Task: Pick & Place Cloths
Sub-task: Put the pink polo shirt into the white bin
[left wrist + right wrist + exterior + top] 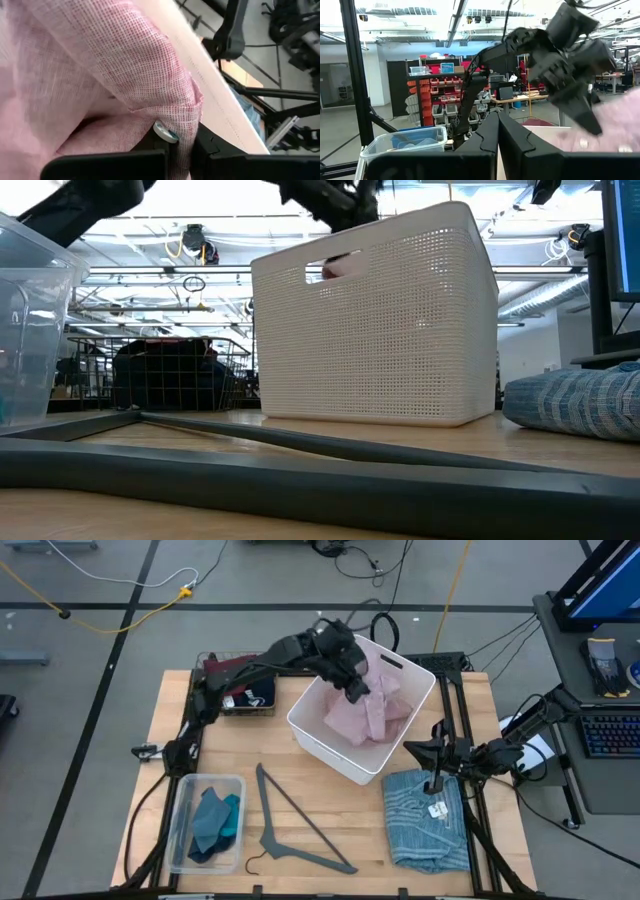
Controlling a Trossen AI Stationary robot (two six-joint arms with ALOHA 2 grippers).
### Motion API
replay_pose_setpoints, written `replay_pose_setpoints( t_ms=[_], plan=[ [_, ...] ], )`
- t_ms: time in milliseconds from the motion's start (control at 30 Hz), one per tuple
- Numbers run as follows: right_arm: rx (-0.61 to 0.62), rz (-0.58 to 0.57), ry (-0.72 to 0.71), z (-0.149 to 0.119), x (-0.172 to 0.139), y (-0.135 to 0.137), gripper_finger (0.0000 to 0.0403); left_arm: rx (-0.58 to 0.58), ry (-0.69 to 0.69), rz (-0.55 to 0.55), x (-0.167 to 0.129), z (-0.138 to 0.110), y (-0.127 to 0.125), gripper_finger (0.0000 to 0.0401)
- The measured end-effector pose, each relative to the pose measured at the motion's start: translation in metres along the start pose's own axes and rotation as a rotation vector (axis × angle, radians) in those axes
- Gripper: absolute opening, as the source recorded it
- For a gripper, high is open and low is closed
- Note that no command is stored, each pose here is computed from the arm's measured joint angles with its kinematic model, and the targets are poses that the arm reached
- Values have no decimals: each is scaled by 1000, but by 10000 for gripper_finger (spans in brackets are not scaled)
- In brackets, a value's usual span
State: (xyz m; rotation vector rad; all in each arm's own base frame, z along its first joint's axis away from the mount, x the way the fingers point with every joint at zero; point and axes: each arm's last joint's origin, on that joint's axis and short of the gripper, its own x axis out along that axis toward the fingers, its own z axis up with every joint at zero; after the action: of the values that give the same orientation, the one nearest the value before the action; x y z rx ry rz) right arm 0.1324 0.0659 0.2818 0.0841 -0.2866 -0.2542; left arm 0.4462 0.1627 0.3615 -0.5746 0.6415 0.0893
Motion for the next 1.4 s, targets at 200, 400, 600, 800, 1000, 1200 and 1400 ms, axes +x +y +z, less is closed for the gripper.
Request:
replay_pose_setpoints(
  t_ms=[200, 400, 600, 800, 1000, 1200, 1400],
  plan=[
    [-1, -2, 1, 0, 0, 0, 0, -88, 55, 7, 24, -6, 23, 17],
    [-3, -3, 1, 0, 0, 0, 0, -136, 60, 56, 27, -7, 35, 17],
    [-5, -5, 1, 0, 0, 0, 0, -145, 106, 108, 42, -16, 42, 17],
    [-5, -5, 2, 0, 0, 0, 0, -182, 164, 170, 56, -26, 51, 22],
    [-3, -29, 5, 0, 0, -1, 0, -189, 176, 182, 60, -28, 54, 44],
    [-3, -26, 5, 0, 0, -1, 0, -168, 170, 201, 61, -29, 53, 119],
    [-3, -25, 5, 0, 0, -1, 0, -147, 187, 191, 56, -29, 50, 198]
  ],
)
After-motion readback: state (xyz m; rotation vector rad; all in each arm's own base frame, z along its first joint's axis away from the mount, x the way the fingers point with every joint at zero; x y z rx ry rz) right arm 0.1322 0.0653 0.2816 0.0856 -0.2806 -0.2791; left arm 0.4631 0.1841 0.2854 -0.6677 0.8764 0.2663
